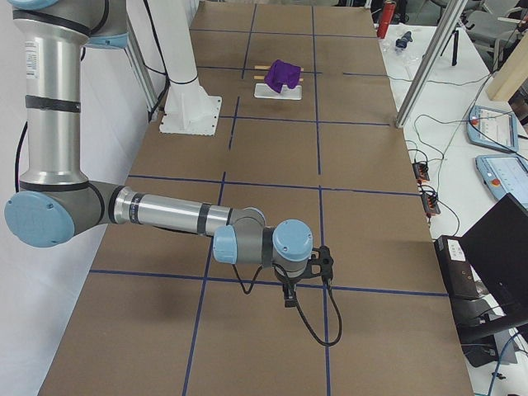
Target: Hang towel on rack
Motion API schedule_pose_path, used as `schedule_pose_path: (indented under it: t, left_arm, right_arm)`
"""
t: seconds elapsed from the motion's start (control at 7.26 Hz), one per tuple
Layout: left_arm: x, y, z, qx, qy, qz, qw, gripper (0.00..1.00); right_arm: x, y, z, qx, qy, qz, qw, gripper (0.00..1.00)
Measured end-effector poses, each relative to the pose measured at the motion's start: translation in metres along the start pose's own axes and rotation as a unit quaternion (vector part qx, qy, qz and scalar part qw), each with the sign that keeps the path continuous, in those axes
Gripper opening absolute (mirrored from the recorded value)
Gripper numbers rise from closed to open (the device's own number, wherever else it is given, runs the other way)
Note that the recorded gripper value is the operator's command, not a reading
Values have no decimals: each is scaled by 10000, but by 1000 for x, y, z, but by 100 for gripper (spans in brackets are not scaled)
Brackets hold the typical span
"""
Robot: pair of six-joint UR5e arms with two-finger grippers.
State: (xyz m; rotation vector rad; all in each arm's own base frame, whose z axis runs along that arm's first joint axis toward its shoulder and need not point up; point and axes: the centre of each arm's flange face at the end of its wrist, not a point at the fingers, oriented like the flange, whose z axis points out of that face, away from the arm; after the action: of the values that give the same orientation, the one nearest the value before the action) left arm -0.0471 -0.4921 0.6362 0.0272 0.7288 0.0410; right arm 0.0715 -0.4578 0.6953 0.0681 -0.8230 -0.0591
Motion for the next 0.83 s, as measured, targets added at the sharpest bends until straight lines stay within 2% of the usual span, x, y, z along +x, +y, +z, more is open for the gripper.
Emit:
schedule_pose_path:
  t: [0.41,0.83]
  left_arm:
    - [2,-1,-2,-7,29,-337,9994,100]
    - [7,0,-2,-24,278,-364,9989,100]
  right_arm:
    - [3,3,2,-25,-2,46,10000,100]
    - [4,6,-8,52,-1,190,9998,100]
